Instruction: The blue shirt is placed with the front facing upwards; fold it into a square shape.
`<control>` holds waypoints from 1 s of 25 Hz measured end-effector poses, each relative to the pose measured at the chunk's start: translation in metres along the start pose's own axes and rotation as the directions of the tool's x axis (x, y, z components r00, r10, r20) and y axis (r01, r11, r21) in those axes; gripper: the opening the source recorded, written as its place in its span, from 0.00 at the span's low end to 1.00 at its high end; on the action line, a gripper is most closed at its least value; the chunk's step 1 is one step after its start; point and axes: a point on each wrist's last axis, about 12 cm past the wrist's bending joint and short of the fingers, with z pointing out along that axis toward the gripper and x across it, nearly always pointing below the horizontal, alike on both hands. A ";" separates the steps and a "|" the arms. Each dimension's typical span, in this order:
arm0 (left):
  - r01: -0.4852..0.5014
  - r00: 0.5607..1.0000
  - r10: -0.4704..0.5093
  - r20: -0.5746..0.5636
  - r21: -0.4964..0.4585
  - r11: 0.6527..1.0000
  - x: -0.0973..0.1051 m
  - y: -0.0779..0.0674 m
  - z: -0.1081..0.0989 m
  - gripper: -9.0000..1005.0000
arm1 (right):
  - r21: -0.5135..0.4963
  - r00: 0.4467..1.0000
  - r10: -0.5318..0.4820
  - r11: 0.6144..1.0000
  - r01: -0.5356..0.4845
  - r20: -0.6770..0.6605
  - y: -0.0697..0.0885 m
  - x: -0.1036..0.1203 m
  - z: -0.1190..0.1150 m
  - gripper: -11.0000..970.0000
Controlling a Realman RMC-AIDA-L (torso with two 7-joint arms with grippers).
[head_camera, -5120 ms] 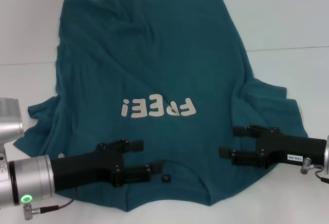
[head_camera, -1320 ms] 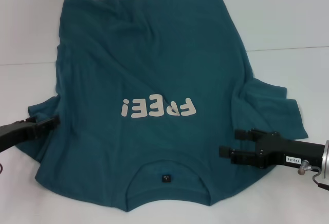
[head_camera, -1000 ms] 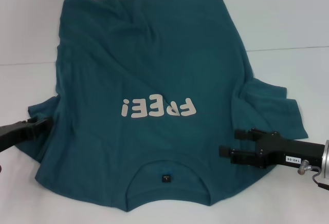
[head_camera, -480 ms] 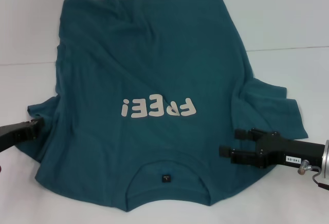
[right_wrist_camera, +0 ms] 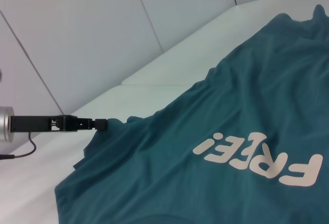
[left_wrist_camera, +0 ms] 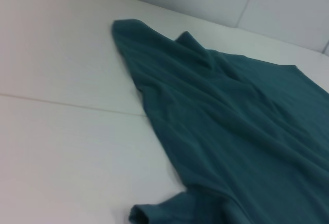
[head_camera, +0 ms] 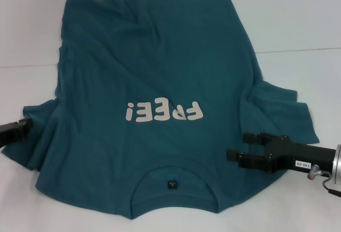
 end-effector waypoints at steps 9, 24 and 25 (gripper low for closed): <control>-0.025 0.999 0.026 0.022 -0.074 0.997 -0.009 0.012 -0.005 0.01 | 0.008 1.000 0.023 1.000 -0.023 0.018 0.000 0.002 0.003 0.95; -0.033 0.996 0.045 0.071 -0.174 0.984 -0.025 0.030 -0.016 0.01 | 0.008 0.999 0.027 1.000 -0.027 0.016 0.000 -0.002 0.010 0.95; -0.036 0.996 0.050 0.072 -0.176 0.984 -0.027 0.031 -0.017 0.01 | 0.007 1.000 0.027 1.000 -0.027 0.016 0.000 -0.002 0.010 0.95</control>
